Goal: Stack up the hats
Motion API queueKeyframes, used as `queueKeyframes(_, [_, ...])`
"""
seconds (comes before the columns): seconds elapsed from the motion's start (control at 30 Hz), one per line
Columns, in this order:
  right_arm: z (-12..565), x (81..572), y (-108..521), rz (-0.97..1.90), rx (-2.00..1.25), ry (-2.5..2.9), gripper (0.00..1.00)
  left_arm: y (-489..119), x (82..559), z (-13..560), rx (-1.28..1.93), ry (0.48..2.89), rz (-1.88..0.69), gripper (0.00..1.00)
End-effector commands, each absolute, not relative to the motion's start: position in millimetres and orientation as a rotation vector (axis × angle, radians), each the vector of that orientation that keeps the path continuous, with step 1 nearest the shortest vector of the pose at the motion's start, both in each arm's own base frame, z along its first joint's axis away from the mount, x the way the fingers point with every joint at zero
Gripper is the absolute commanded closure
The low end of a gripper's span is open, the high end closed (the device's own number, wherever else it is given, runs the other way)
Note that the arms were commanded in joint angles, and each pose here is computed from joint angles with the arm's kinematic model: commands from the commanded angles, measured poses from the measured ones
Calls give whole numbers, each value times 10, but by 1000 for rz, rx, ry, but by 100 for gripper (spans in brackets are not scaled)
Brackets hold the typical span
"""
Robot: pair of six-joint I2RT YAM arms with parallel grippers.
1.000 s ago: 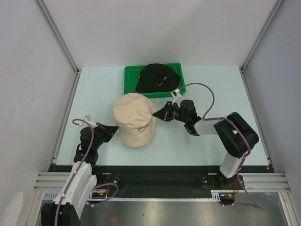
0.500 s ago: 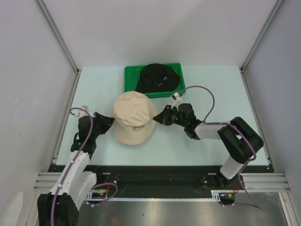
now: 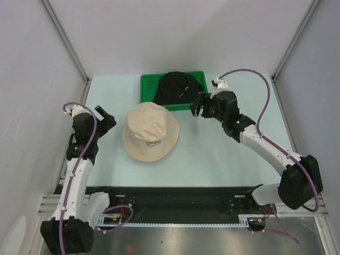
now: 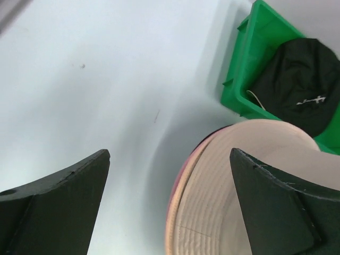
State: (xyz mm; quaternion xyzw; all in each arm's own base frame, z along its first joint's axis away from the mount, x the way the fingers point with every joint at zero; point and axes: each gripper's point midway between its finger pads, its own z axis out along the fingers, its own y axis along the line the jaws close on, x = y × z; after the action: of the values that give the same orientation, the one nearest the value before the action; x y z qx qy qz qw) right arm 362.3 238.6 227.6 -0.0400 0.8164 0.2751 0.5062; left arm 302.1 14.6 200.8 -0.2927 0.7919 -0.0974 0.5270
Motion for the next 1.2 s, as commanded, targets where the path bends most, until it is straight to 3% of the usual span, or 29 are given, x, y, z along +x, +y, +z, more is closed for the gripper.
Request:
queueKeyframes(0.0, [2342,4135,2160,436,-110,1996,22,280,3168,2336,-471,1932,-74,0])
queueKeyframes(0.1, [1990,4567,2216,351,-119,2064,22,321,3232,2359,-460,1938,-44,0])
queueKeyframes(0.13, [2194,4781,2254,344,-107,2025,22,280,3237,2333,-446,1943,-68,0])
queueKeyframes(0.17, [1814,4954,2300,304,-113,2095,22,256,3251,2356,-435,1926,-86,0])
queueKeyframes(0.23, [1969,5290,2367,284,-89,2058,23,225,3254,2335,-429,1928,-103,0])
queueKeyframes(0.3, [1591,5573,2413,237,-77,2100,23,253,3252,2283,-426,1951,-79,0])
queueKeyframes(0.37, [1662,5873,2392,211,-18,2066,23,301,3245,2242,-437,1967,-47,0])
queueKeyframes(0.4, [1311,5967,2367,173,-8,2118,23,313,3244,2197,-433,1984,-35,0])
queueKeyframes(0.47, [1447,6209,2283,155,63,2069,23,314,3244,2144,-435,2002,-29,0])
queueKeyframes(0.83, [753,6577,2319,312,76,2120,21,262,3330,1931,-430,2081,-55,0])
queueKeyframes(0.87, [745,6589,2344,325,64,2115,24,265,3330,1931,-431,2081,-56,0])
queueKeyframes(0.93, [778,6594,2395,356,50,2108,43,267,3330,1927,-434,2081,-55,0])
queueKeyframes(0.97, [817,6598,2415,365,49,2098,68,269,3326,1933,-435,2080,-54,0])
queueKeyframes(1.07, [1061,6605,2441,400,50,2057,100,286,3319,1972,-442,2067,-45,0])
queueKeyframes(1.13, [1245,6580,2458,418,44,2028,100,277,3313,1985,-442,2063,-50,0])
queueKeyframes(1.17, [1597,6575,2451,437,43,1967,100,274,3311,2003,-442,2055,-54,0])
